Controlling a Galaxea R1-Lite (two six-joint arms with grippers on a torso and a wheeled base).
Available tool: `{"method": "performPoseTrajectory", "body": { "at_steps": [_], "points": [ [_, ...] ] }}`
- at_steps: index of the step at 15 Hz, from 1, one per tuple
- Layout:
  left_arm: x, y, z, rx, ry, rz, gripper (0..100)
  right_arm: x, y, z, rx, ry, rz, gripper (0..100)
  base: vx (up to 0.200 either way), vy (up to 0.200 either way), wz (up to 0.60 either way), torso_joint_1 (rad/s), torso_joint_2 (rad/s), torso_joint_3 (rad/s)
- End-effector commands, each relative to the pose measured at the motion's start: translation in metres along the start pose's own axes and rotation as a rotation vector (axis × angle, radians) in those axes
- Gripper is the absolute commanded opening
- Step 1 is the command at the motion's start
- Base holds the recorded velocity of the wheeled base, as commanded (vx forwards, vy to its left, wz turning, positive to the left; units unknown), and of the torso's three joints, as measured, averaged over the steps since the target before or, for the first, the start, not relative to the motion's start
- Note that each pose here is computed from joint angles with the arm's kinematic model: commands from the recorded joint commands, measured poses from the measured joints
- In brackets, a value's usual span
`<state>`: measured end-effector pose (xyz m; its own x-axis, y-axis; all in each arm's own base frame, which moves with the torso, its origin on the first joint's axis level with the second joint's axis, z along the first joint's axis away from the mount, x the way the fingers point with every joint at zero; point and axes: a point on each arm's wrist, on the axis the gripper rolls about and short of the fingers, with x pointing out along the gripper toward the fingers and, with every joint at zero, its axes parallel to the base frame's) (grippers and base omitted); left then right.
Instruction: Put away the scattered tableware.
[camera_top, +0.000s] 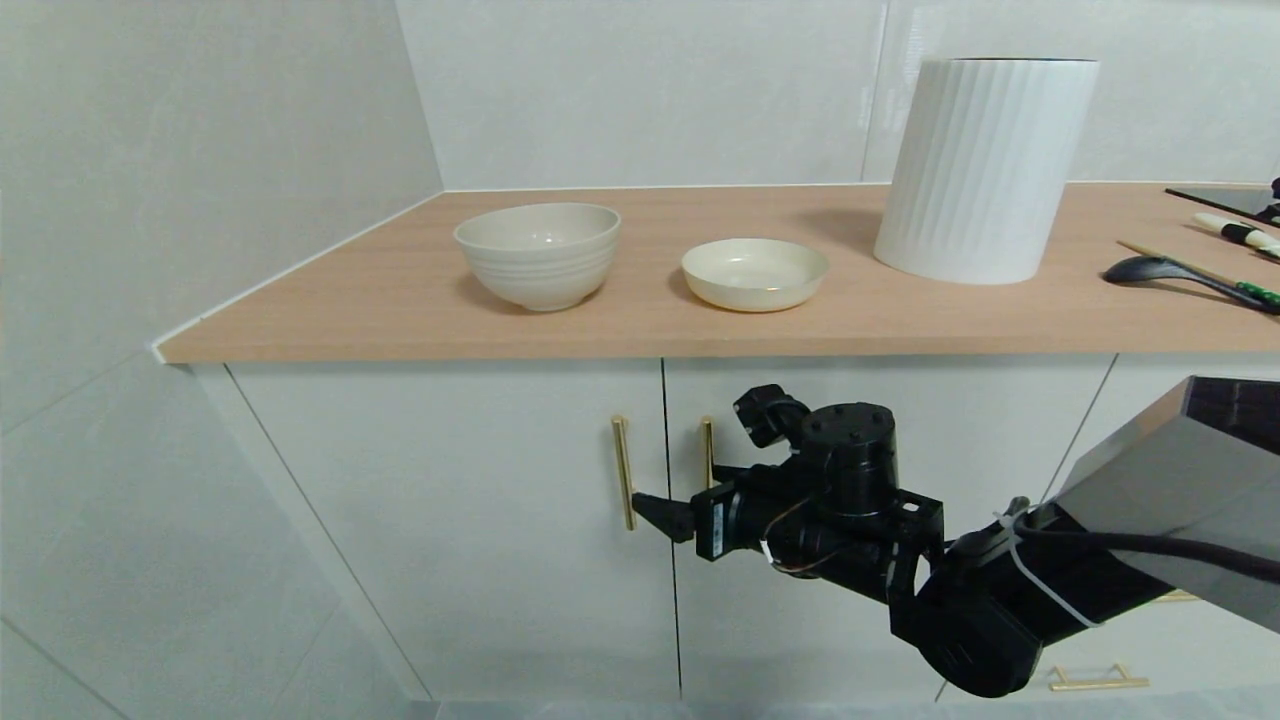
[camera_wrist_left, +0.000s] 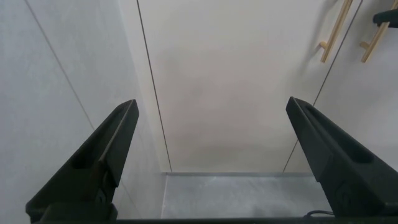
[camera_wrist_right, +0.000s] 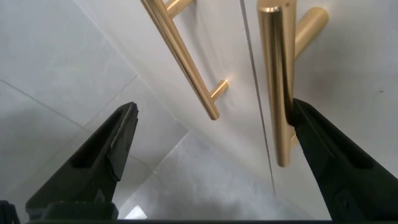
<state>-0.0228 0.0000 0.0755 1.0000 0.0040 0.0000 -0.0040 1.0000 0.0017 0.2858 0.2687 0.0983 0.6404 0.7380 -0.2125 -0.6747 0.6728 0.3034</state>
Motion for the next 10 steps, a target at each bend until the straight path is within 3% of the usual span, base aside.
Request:
{"method": "performPoseTrajectory", "body": {
  "at_steps": [1, 6, 10],
  "points": [
    [0.000, 0.000, 0.000, 0.000, 0.000, 0.001, 100, 0.000, 0.003, 0.000, 0.000, -0.003, 0.013, 100, 0.000, 0.000, 0.00, 0.000, 0.00, 0.000],
    [0.000, 0.000, 0.000, 0.000, 0.000, 0.001, 100, -0.003, 0.010, 0.003, 0.018, -0.024, 0.051, 100, 0.000, 0.000, 0.00, 0.000, 0.00, 0.000],
    [0.000, 0.000, 0.000, 0.000, -0.002, 0.002, 100, -0.018, 0.015, -0.004, 0.021, 0.019, 0.099, 100, 0.000, 0.000, 0.00, 0.000, 0.00, 0.000]
  ]
}}
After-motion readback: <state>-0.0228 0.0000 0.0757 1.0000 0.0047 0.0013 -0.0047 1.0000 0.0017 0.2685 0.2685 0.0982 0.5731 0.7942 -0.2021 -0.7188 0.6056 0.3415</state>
